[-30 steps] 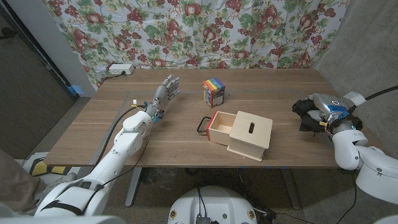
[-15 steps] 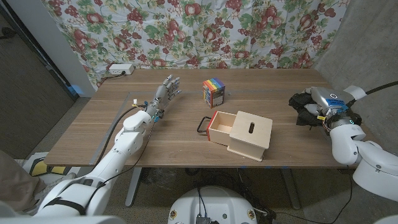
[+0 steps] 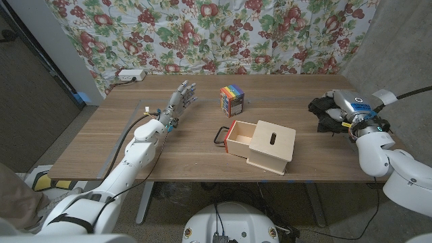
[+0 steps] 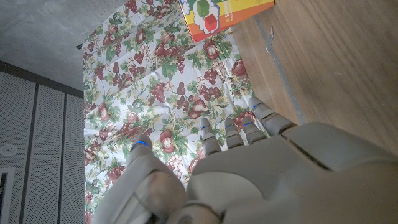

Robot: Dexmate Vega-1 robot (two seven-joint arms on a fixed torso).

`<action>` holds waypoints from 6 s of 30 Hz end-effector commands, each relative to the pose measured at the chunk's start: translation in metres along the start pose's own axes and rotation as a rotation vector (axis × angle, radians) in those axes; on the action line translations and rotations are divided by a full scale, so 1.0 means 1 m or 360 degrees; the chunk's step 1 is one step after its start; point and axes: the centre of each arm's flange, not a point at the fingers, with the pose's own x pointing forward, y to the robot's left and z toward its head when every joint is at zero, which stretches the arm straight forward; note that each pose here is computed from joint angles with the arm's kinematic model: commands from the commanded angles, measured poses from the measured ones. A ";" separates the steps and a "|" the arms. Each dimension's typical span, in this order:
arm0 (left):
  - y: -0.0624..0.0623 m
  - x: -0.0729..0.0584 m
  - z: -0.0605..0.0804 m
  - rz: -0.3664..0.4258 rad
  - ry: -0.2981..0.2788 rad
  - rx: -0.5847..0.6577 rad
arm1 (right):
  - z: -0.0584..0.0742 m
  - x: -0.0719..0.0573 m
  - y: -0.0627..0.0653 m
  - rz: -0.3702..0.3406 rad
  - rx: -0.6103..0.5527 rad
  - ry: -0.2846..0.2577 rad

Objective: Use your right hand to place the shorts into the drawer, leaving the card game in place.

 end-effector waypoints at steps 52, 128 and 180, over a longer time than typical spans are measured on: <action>-0.005 -0.003 0.000 -0.0017 -0.0003 -0.0008 | 0.108 0.016 -0.061 -0.0201 0.0082 -0.0771; -0.002 -0.026 -0.005 0.0050 -0.0007 -0.0024 | 0.205 0.020 -0.047 -0.0131 0.0528 -0.1429; 0.001 -0.040 -0.005 0.0062 0.0000 -0.0018 | 0.231 0.027 0.014 0.0068 0.0450 -0.1474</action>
